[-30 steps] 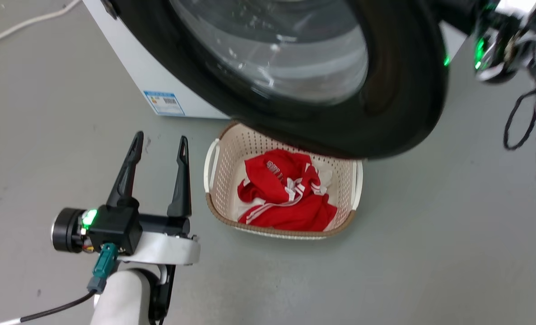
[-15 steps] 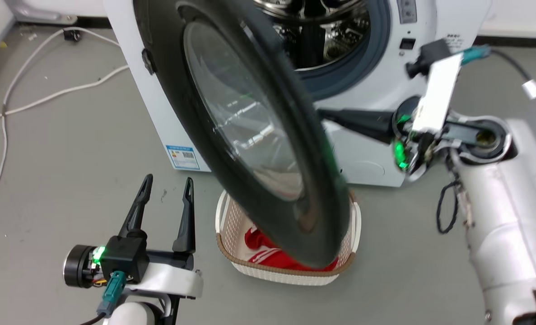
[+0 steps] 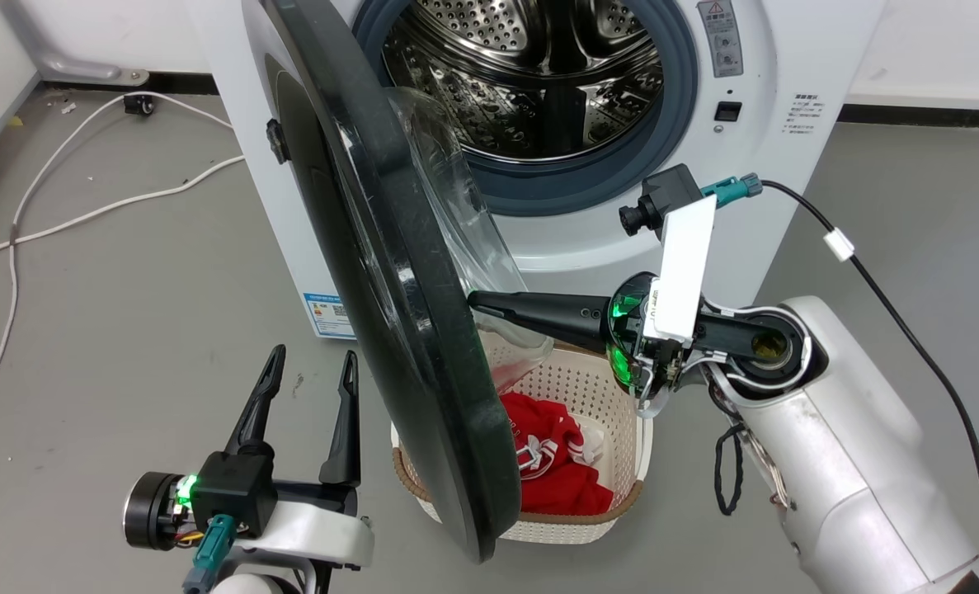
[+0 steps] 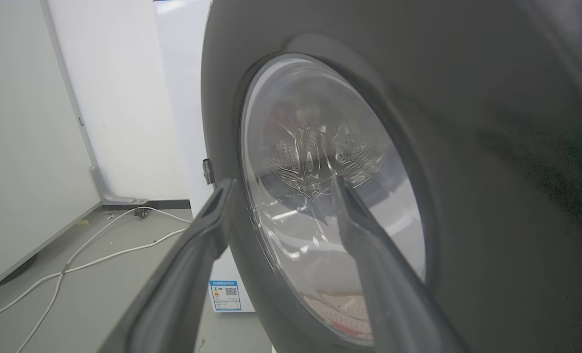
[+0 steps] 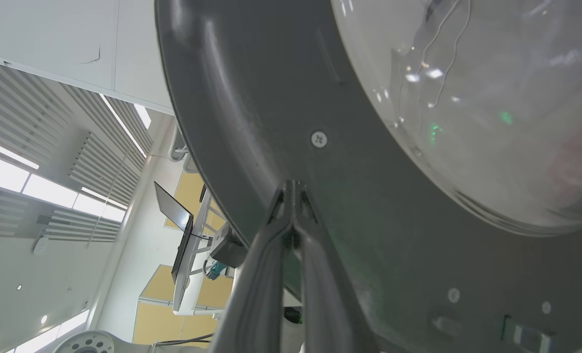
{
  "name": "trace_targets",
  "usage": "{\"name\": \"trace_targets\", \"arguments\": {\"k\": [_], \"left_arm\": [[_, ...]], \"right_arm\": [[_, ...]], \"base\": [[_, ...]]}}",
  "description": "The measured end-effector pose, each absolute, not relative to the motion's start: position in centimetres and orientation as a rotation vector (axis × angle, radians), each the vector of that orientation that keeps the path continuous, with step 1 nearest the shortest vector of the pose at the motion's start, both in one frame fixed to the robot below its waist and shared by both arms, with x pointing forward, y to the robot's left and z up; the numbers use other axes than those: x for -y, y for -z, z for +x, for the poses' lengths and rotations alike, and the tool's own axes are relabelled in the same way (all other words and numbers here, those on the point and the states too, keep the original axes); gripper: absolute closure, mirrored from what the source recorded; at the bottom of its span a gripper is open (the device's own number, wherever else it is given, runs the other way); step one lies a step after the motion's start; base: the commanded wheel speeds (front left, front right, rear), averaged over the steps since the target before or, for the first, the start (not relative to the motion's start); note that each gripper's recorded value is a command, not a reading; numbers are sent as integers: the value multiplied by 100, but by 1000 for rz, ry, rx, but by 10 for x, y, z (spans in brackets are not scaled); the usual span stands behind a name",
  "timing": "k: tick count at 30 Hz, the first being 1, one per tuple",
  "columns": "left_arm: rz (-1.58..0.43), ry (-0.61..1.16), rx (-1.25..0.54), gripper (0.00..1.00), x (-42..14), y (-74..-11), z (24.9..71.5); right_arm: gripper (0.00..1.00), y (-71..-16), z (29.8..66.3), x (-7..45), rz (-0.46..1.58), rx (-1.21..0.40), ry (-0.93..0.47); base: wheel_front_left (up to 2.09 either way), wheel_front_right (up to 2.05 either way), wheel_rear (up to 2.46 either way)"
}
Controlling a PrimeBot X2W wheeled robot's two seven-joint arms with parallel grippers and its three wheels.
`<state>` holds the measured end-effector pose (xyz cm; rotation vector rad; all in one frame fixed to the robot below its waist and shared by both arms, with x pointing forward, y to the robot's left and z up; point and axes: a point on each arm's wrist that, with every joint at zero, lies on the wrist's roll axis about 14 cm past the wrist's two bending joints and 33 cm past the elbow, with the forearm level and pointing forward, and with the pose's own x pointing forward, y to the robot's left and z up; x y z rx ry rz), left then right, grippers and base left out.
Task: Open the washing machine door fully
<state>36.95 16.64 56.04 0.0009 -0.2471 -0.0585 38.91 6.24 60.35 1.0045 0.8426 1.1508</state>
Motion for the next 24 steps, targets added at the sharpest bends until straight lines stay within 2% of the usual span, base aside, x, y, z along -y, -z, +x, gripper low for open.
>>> {"name": "trace_targets", "arguments": {"k": [3, 6, 10, 11, 13, 19, 24], "left_arm": [[-3, 64, 242, 0, -164, -558, 370], [-6, 66, 241, 0, -162, -558, 370], [-13, 69, 235, 0, -160, -556, 369], [-14, 69, 235, 0, -160, -556, 370], [-15, 75, 233, 0, -158, -555, 370], [-12, 77, 231, 0, -157, -554, 369], [-3, 74, 227, 0, -158, -553, 367]], "right_arm": [[100, -608, 396, -57, 1058, -760, -1100], [100, -622, 415, -37, 1138, -585, -990], [100, -625, 436, 10, 1248, -340, -778], [79, -626, 440, 25, 1258, -277, -723], [0, -627, 444, 58, 1298, -147, -610], [0, -587, 427, 152, 1176, 80, -252], [0, -567, 401, 213, 909, 230, -38]], "base": [[0, 0, 0], [0, 0, 0], [0, 0, 0], [0, 0, 0], [0, 0, 0], [0, 0, 0], [0, 0, 0]]}}
